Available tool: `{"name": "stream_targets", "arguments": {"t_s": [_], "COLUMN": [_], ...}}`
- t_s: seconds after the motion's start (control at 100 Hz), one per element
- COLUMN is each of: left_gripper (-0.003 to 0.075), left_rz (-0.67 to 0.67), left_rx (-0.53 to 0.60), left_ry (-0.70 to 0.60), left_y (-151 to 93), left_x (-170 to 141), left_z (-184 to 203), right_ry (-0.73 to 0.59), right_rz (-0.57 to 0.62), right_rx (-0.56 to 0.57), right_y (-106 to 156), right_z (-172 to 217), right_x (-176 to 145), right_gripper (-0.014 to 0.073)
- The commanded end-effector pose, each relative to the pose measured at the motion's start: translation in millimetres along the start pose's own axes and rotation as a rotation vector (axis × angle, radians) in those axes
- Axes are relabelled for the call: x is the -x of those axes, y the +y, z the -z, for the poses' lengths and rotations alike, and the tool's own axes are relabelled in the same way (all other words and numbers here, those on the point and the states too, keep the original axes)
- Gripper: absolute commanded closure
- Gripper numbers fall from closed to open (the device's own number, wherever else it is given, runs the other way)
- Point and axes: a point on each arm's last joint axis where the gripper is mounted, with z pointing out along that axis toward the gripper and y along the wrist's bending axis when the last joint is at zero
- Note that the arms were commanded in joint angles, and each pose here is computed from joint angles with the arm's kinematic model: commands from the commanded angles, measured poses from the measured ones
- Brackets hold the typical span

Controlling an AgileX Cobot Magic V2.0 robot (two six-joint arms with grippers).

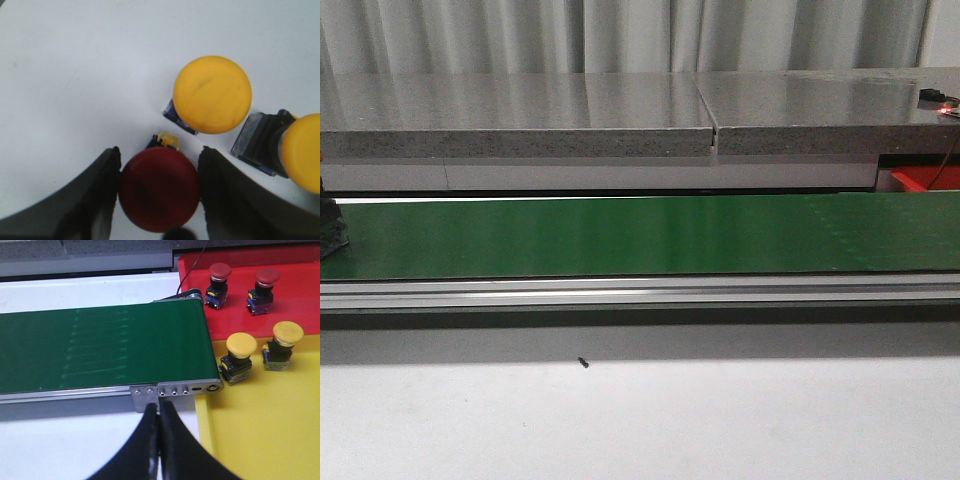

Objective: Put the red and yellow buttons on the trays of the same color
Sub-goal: 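Grasp a second red button with the left gripper, then place the second red button on the belt and release it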

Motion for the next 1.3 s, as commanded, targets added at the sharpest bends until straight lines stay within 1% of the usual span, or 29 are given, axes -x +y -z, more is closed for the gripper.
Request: {"name": "stream_targets", "arguments": {"t_s": [0.0, 0.16, 0.27, 0.36, 0.44, 0.56, 0.69, 0.77, 0.86, 1.0, 1.12, 1.29], "left_gripper": [0.0423, 0.0423, 0.0423, 0.0423, 0.0423, 0.0426, 0.0426, 0.0426, 0.0426, 0.0426, 0.0426, 0.0426], "left_rz": [0.007, 0.012, 0.022, 0.024, 0.040, 0.045, 0.030, 0.007, -0.021, -0.068, -0.106, -0.114], "left_rx": [-0.009, -0.014, -0.027, -0.033, -0.053, -0.062, -0.072, -0.090, -0.113, -0.149, -0.171, -0.203], "left_ry": [-0.118, -0.119, -0.118, -0.139, -0.192, -0.268, -0.317, -0.350, -0.373, -0.342, -0.294, -0.257], "left_y": [-2, -3, -4, -6, -8, -9, -13, -22, -32, -51, -65, -77], "left_x": [17, 17, 16, 16, 14, 6, -6, -12, -18, -25, -36, -53], "left_z": [26, 30, 41, 56, 76, 103, 133, 152, 164, 167, 158, 141], "right_ry": [-0.086, -0.086, -0.086, -0.086, -0.086, -0.086, -0.086, -0.086, -0.086, -0.086, -0.086, -0.086], "right_rz": [0.016, 0.016, 0.016, 0.016, 0.016, 0.016, 0.016, 0.016, 0.016, 0.016, 0.016, 0.016], "right_rx": [0.004, 0.004, 0.004, 0.004, 0.004, 0.004, 0.004, 0.004, 0.004, 0.004, 0.004, 0.004], "right_y": [1, 1, 1, 1, 1, 1, 1, 1, 1, 1, 1, 1], "right_z": [3, 3, 3, 3, 3, 3, 3, 3, 3, 3, 3, 3], "right_x": [13, 13, 13, 13, 13, 13, 13, 13, 13, 13, 13, 13], "right_gripper": [0.0687, 0.0687, 0.0687, 0.0687, 0.0687, 0.0687, 0.0687, 0.0687, 0.0687, 0.0687, 0.0687, 0.0687]}}
